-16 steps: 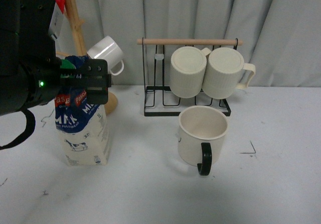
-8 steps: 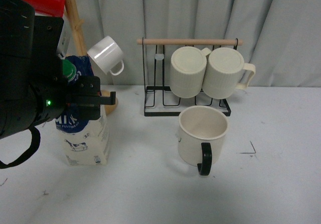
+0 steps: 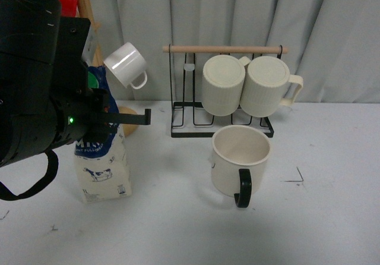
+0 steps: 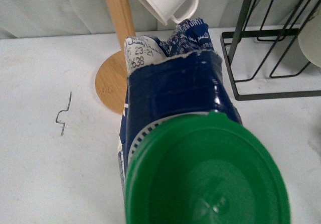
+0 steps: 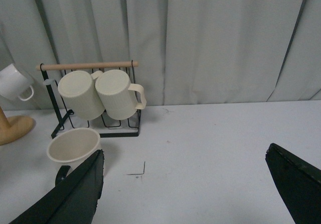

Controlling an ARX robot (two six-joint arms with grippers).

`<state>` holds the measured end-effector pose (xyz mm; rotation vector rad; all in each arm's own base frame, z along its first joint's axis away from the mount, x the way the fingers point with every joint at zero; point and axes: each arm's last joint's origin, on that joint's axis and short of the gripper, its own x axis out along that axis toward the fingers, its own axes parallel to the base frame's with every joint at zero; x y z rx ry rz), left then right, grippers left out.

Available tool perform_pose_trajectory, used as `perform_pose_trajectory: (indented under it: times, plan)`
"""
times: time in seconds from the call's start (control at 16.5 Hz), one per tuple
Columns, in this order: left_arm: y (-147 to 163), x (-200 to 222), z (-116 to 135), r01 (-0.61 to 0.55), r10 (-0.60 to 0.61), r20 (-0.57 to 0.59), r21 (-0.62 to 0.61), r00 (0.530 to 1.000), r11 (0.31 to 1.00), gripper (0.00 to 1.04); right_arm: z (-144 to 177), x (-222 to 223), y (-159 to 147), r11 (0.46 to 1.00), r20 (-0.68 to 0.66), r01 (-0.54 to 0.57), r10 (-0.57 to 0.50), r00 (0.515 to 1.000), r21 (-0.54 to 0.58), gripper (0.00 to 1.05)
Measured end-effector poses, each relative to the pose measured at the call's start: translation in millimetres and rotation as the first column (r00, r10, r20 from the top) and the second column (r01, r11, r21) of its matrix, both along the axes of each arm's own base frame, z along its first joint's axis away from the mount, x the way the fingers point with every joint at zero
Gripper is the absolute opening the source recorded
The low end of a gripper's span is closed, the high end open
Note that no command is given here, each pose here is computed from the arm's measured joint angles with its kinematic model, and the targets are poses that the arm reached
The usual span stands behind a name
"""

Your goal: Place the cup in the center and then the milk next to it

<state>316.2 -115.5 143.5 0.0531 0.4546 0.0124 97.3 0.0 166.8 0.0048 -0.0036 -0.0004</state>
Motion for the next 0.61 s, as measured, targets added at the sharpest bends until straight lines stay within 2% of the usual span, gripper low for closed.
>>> perform_pose_trajectory:
  times: [0.61]
  plan:
    - [-50.3, -3.5, 12.6, 0.098, -0.096, 0.08, -0.016, 0.992, 0.995, 0.02, 0.0, 0.0, 0.0, 1.0, 0.0, 0.0, 0.0, 1.0, 0.0, 0.98]
